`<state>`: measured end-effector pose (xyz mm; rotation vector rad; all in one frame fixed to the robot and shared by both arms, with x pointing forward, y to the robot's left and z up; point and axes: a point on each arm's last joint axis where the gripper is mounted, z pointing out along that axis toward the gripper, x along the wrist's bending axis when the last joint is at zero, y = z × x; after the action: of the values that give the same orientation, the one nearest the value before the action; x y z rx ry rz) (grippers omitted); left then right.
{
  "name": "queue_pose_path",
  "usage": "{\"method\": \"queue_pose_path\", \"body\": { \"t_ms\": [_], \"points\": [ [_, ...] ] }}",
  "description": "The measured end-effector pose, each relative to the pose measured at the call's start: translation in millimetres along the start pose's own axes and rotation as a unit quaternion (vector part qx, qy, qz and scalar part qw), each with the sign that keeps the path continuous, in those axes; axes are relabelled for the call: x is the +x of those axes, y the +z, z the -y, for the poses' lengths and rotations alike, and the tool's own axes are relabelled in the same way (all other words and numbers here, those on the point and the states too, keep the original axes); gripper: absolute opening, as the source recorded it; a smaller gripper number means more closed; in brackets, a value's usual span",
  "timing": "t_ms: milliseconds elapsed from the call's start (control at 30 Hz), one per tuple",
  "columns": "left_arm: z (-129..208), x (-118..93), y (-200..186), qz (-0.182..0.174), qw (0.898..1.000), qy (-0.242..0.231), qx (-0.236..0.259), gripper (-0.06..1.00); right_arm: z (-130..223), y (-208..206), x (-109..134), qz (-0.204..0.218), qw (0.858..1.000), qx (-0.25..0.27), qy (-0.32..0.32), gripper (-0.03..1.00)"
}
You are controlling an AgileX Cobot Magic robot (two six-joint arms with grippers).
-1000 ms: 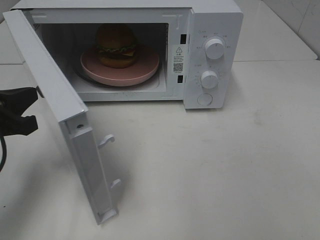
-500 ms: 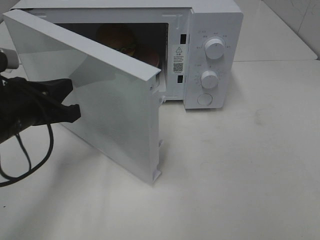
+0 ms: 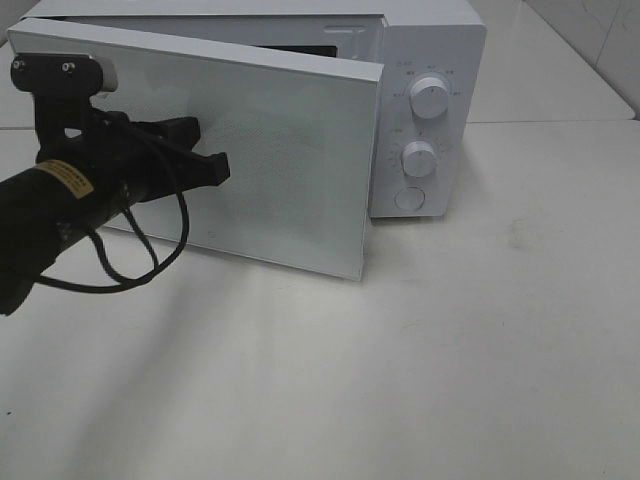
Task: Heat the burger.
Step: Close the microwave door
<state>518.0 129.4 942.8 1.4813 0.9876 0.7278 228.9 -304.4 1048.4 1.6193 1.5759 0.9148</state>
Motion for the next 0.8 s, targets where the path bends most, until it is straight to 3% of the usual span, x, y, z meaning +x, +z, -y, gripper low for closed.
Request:
{"method": "queue_pose_path", "body": {
  "t_ms": [367, 533, 800],
  "points": [
    [-13.1, -2.7, 41.0, -0.023, 1.000, -0.013, -0.015, 0.00, 0.0, 0.0, 0.0, 0.000, 1.000, 0.000, 0.000, 0.75],
    [-9.0, -12.7, 54.7, -0.008, 1.000, 0.009, 0.012, 0.00, 0.0, 0.0, 0.0, 0.000, 1.000, 0.000, 0.000, 0.75],
    [-7.7, -18.5, 74.5, -0.019, 0.999, 0.011, 0.029, 0.00, 0.1, -0.1, 0.0, 0.000, 1.000, 0.000, 0.000, 0.75]
  ]
}}
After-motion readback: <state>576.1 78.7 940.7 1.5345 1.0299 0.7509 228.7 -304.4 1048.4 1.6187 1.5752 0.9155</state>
